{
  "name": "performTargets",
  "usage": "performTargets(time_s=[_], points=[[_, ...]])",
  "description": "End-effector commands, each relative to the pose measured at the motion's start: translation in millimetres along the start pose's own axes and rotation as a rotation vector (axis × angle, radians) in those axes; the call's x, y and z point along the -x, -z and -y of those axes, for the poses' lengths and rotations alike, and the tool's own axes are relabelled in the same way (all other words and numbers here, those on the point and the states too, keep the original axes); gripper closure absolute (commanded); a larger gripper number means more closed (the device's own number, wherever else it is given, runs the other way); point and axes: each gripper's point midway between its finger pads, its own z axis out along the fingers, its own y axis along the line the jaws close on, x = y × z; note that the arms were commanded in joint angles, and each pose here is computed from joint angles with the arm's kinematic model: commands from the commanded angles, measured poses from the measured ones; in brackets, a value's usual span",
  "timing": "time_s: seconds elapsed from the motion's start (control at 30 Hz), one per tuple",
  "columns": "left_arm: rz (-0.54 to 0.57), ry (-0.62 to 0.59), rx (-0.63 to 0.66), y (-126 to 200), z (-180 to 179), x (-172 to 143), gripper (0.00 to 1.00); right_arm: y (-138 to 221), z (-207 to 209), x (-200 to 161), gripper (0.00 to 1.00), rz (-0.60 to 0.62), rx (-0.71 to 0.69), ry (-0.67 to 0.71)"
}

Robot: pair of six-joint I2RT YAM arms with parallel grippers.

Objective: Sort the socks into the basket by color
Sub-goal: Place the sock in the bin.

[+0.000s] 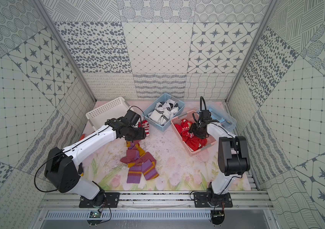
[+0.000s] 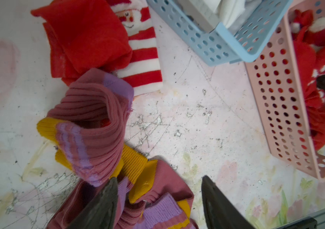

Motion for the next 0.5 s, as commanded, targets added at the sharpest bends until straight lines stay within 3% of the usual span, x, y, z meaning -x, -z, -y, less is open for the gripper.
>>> performTargets(time_s=[0.0, 0.07, 0.47], points=[[-0.056, 0.035, 0.201, -3, -47, -18, 0.31, 22, -13, 10, 0.12, 0.056, -0.004, 0.053], [-0.048, 0.032, 0.244, -5, -55, -17, 0.29, 32, -17, 13, 0.02, 0.079, -0.009, 0.072], [-0.035, 0.023, 0.314, -39, -66, 1, 0.3, 86, -61, 18, 0.02, 0.158, 0.04, 0.189]])
